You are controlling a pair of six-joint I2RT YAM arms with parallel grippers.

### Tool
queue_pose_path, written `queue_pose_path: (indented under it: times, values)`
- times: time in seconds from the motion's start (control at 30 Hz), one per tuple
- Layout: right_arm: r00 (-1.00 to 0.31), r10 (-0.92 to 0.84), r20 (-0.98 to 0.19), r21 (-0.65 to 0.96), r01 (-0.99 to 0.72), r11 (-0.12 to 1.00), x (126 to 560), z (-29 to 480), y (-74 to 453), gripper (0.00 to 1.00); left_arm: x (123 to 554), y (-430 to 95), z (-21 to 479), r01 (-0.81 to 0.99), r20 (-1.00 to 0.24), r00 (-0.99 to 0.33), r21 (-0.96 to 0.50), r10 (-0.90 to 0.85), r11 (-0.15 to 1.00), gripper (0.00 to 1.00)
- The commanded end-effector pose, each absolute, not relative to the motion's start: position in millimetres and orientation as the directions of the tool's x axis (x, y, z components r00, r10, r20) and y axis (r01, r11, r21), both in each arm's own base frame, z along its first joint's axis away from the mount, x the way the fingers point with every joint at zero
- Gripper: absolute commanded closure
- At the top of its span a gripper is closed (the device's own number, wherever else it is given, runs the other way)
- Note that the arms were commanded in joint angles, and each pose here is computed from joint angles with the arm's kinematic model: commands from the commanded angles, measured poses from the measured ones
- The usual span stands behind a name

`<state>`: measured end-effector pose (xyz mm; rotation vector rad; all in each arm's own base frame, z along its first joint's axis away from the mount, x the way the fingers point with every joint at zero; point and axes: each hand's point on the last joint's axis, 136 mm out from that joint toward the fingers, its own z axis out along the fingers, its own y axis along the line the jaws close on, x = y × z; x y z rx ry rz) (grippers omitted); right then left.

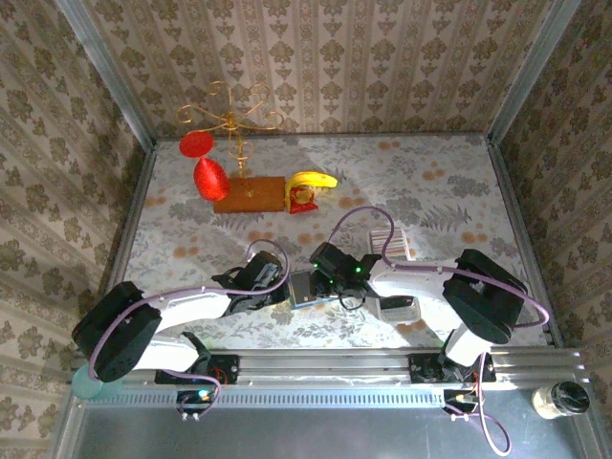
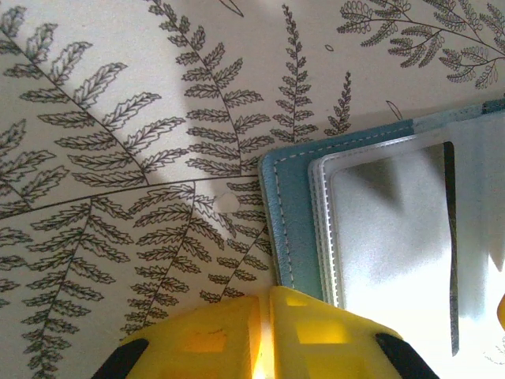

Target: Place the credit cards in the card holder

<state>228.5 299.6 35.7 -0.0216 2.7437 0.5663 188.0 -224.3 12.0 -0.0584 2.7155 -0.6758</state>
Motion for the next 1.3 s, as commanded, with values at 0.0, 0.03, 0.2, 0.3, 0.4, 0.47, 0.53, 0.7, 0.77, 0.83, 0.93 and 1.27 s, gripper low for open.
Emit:
queue_pose_path:
  times: [0.0,0.03,0.2,0.3,0.4,0.47,0.53,0.7,0.77,0.83,0.93,1.27]
  values:
    - [-0.944,0.083,-0.318,0.441,-0.070,0.895,226.5,38.8,309.2,0.62,180.2,-223.2,-13.5,0.045,-0.286,-0.954,-0.428,-0.088,0.903,0.87]
    - [-0.945,0.084,-0.316,0.444,-0.068,0.894,226.2,38.3,309.7,0.62,180.4,-222.9,-13.5,0.043,-0.287,-0.953,-0.431,-0.092,0.901,0.87]
    - [-0.940,0.085,-0.332,0.389,-0.054,0.920,225.9,40.2,296.3,0.59,179.3,-216.9,-15.0,0.035,-0.289,-0.952,-0.420,-0.097,0.907,0.88]
    - [-0.929,0.054,-0.367,0.282,-0.056,0.958,226.6,42.9,276.3,0.58,178.6,-216.2,-13.8,0.040,-0.292,-0.952,-0.419,-0.092,0.907,0.88]
    - [-0.927,0.028,-0.375,0.224,-0.061,0.973,225.4,40.9,265.1,0.58,177.4,-215.8,-13.8,0.045,-0.292,-0.952,-0.418,-0.087,0.907,0.87]
    - [-0.928,0.014,-0.373,0.192,-0.063,0.979,225.2,38.8,260.7,0.58,177.5,-216.0,-13.3,0.047,-0.294,-0.952,-0.419,-0.086,0.907,0.88]
    - [-0.929,0.003,-0.370,0.181,-0.069,0.981,225.0,37.7,260.9,0.58,177.3,-215.8,-13.8,0.047,-0.294,-0.952,-0.418,-0.086,0.907,0.87]
    - [-0.939,-0.033,-0.342,0.140,-0.085,0.986,221.7,26.7,262.8,0.57,176.8,-218.3,-14.4,0.052,-0.291,-0.953,-0.420,-0.081,0.906,0.88]
    - [-0.942,-0.040,-0.333,0.140,-0.092,0.986,220.6,22.9,266.2,0.57,176.4,-219.7,-14.6,0.053,-0.290,-0.954,-0.424,-0.080,0.904,0.88]
    - [-0.945,-0.038,-0.325,0.159,-0.094,0.983,219.8,20.1,272.0,0.57,176.3,-220.8,-14.8,0.056,-0.291,-0.954,-0.426,-0.078,0.903,0.88]
    - [-0.949,-0.027,-0.315,0.188,-0.090,0.978,220.1,17.1,279.5,0.57,176.0,-222.5,-15.9,0.058,-0.289,-0.954,-0.426,-0.075,0.903,0.89]
    - [-0.948,0.048,-0.315,0.365,-0.074,0.928,224.2,23.2,311.9,0.58,173.6,-225.3,-20.5,0.055,-0.276,-0.958,-0.433,-0.074,0.900,0.91]
